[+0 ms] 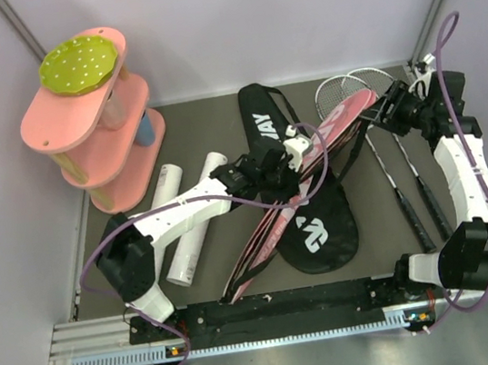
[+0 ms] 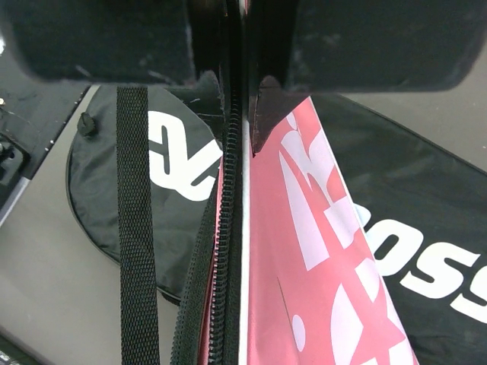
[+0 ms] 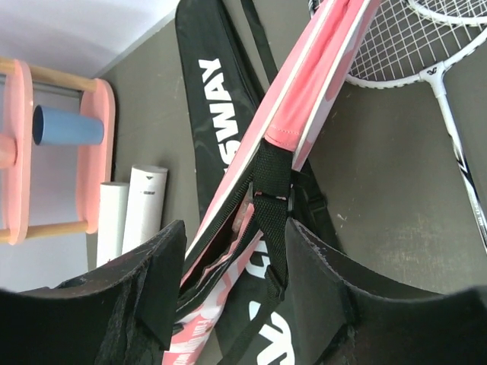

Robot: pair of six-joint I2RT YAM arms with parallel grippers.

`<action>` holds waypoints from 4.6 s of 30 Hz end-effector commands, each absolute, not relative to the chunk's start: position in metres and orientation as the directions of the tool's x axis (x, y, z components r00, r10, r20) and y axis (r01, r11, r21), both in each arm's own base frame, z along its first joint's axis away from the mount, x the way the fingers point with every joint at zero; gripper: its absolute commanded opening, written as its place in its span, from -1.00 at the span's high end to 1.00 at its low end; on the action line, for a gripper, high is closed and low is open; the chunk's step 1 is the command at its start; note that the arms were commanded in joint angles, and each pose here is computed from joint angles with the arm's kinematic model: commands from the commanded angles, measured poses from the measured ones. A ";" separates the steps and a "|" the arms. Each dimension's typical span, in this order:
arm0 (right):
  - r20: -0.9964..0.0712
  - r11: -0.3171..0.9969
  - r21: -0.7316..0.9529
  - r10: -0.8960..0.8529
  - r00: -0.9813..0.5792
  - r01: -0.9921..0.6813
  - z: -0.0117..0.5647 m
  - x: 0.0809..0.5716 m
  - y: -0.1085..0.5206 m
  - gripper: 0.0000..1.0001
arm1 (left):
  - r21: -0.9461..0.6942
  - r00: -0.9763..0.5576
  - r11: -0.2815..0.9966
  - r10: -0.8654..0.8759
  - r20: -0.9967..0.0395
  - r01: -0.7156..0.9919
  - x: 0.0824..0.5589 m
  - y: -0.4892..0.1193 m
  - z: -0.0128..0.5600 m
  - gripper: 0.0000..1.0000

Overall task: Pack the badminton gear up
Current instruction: Adjust the racket bag at the center of the board, then zip the racket bag at the center of the board.

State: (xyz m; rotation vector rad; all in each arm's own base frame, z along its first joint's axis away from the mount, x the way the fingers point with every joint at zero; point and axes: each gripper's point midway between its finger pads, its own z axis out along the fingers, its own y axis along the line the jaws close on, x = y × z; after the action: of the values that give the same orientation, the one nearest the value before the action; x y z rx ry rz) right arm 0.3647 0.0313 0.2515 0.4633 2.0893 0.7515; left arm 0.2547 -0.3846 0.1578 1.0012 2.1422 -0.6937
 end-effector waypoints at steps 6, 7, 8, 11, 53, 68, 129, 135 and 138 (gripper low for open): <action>-0.599 0.736 0.677 0.551 -0.581 -0.001 0.234 0.365 0.037 -0.02 | -0.297 -0.490 0.487 0.336 -0.805 0.821 0.250 -0.391 0.205 1.00; -0.594 0.736 0.677 0.553 -0.584 0.008 0.228 0.365 0.037 0.00 | -0.298 -0.490 0.486 0.334 -0.805 0.821 0.249 -0.391 0.205 1.00; -0.593 0.735 0.677 0.554 -0.584 0.011 0.225 0.364 0.037 0.03 | -0.301 -0.492 0.486 0.335 -0.803 0.821 0.249 -0.391 0.205 1.00; -0.597 0.732 0.681 0.553 -0.581 -0.003 0.222 0.366 0.038 0.15 | -0.304 -0.491 0.479 0.334 -0.804 0.823 0.248 -0.391 0.206 1.00; -0.498 0.585 0.809 0.634 -0.591 -0.053 0.273 0.374 0.083 0.88 | -0.346 -0.509 0.393 0.466 -0.723 0.852 0.216 -0.384 0.173 1.00; -0.590 0.660 0.737 0.524 -0.614 -0.145 0.296 0.364 0.078 -0.01 | -0.531 -0.621 0.325 0.361 -0.696 0.783 0.221 -0.377 0.178 1.00; -0.443 0.231 0.876 0.733 -0.516 -0.423 0.258 0.377 0.049 0.61 | -0.686 -0.708 0.185 0.266 -0.655 0.704 0.230 -0.370 0.195 1.00; -0.431 0.226 0.884 0.734 -0.525 -0.410 0.255 0.380 0.047 0.74 | -0.685 -0.706 0.184 0.265 -0.657 0.705 0.229 -0.369 0.195 1.00; -0.436 0.224 0.880 0.730 -0.527 -0.418 0.258 0.381 0.048 0.77 | -0.683 -0.706 0.187 0.266 -0.657 0.706 0.229 -0.369 0.194 1.00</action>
State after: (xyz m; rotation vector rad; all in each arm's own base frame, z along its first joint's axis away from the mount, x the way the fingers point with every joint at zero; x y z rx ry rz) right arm 0.3754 0.0481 0.2361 0.4187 1.5800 1.5314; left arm 0.2349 -0.3649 0.1691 0.8572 2.1981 -1.4579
